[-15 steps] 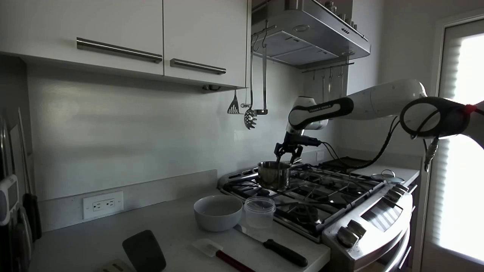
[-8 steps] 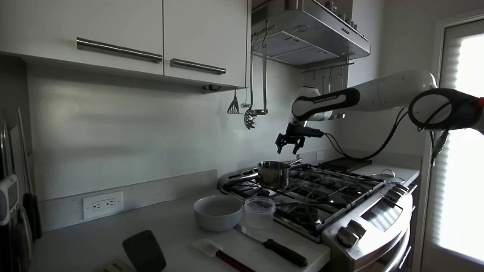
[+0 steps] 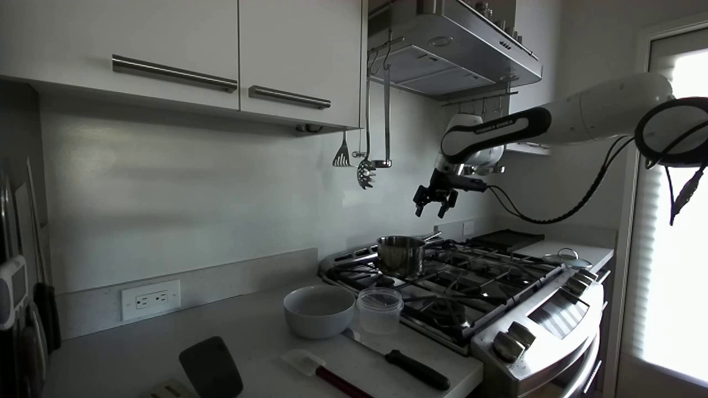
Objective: Move the pot forward
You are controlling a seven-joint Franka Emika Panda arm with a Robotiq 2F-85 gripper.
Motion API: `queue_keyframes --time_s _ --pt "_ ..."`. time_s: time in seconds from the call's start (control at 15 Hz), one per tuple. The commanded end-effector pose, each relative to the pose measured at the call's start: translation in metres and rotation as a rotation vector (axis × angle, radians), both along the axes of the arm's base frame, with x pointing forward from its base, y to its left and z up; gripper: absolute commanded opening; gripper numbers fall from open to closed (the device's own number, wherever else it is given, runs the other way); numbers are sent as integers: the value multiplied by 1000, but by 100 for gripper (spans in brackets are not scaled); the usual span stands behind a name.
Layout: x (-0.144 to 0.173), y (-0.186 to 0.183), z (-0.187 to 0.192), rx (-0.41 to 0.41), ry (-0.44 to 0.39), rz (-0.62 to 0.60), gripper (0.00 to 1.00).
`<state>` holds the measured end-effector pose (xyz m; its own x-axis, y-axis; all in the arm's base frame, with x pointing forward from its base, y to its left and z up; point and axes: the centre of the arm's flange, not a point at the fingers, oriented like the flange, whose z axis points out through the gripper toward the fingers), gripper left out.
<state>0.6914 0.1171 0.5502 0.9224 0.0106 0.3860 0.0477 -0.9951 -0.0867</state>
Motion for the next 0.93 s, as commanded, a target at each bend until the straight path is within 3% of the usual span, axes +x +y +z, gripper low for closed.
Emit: queue_keyframes --time_s 0.0,0.47,0.53,0.87 --pt "-49 -15 -6 36 -7 0 100" --pt "-77 -35 -16 115 -8 -79 100" --pt "-52 -26 -5 83 -7 -63 100" --pt "-60 -31 -9 94 -3 -76 100"
